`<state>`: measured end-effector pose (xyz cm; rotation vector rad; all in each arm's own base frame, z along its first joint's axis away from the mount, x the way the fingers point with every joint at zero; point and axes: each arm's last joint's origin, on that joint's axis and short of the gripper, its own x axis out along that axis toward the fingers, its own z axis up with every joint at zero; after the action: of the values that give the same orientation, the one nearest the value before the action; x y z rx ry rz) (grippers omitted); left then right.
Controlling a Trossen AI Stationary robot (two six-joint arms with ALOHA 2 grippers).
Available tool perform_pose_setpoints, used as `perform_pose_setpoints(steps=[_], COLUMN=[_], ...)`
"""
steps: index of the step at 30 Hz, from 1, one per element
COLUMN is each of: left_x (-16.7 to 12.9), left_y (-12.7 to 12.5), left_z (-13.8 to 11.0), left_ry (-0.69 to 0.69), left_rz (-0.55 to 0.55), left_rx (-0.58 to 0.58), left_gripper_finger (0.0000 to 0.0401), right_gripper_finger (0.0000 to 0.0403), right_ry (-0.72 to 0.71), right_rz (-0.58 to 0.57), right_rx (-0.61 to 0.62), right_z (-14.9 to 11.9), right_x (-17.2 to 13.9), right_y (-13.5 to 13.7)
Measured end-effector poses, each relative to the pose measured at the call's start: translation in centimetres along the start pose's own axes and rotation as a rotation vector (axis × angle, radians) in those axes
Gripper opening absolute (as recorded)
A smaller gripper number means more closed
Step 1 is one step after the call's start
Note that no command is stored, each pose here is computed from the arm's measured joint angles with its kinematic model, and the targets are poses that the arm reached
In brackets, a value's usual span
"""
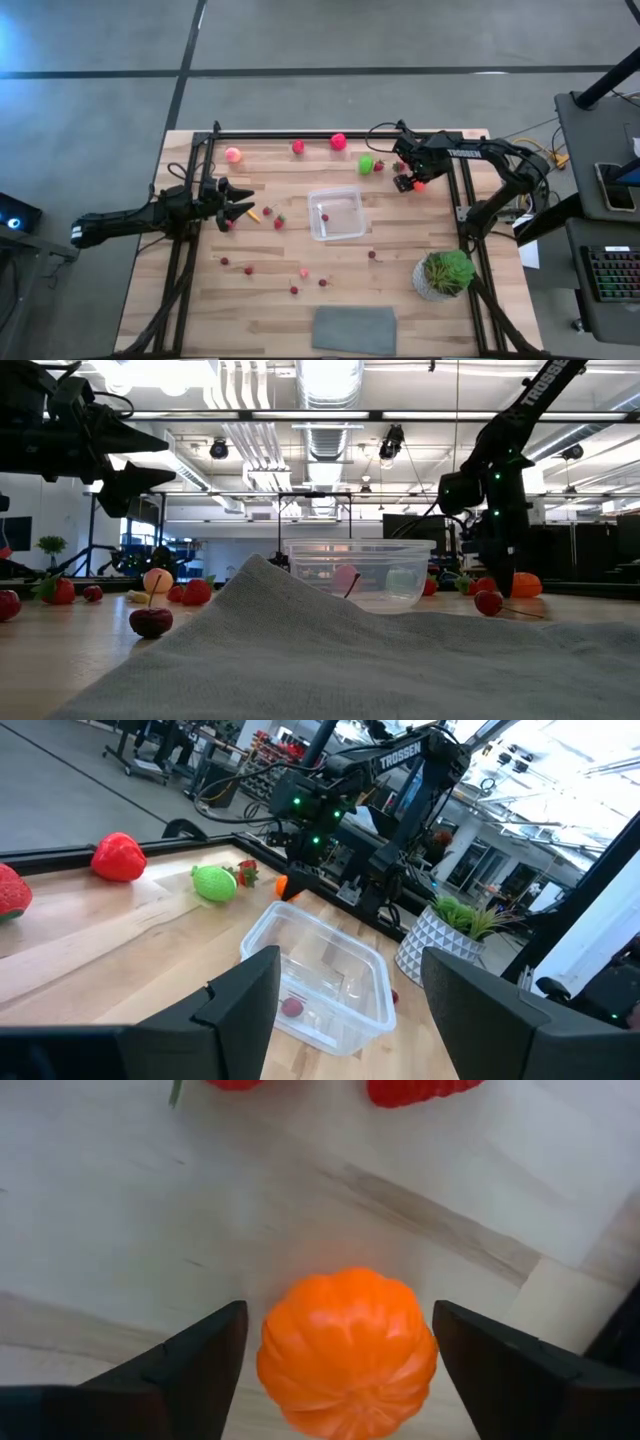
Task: Pick and placing Produce into tupperware
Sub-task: Adjust the orange pumpkin
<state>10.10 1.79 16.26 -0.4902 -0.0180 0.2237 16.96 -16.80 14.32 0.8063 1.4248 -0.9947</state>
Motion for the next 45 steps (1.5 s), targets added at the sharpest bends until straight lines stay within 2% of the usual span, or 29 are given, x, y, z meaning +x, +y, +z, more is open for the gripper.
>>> perform_pose_setpoints(steps=[8,14,19,25,32,38,45], left_x=[0.0,0.0,0.0,0.0,0.0,0.0,0.0], left_y=[0.0,0.0,0.0,0.0,0.0,0.0,0.0], left_z=[0.0,0.0,0.0,0.0,0.0,0.0,0.0], left_ry=[0.000,0.000,0.000,-0.001,0.000,0.000,-0.001], left_rz=[0.000,0.000,0.000,0.000,0.000,0.000,0.002], left_rx=[0.000,0.000,0.000,0.000,0.000,0.000,0.000], left_gripper_finger=[0.0228,0.0228,0.0228,0.0228,0.0228,0.0228,0.0228], right_gripper_finger=[0.0254,0.0244,0.0255,0.0256,0.0249,0.0254,0.0252], right_ry=[0.024,0.058,0.019,-0.128,-0.226,-0.198,-0.180], right_rz=[-0.014,0.048,0.161,0.264,0.259,0.221,0.172], right_rx=[0.001,0.008,0.007,-0.045,-0.017,0.008,-0.018], right_z=[-0.2,-0.9,-1.6,-2.8,-3.3,-3.4,-3.3], right_x=[0.2,-0.2,-2.0,-6.0,-8.0,-7.5,-6.5], right_y=[-0.1,0.0,0.9,2.7,2.5,1.7,1.6])
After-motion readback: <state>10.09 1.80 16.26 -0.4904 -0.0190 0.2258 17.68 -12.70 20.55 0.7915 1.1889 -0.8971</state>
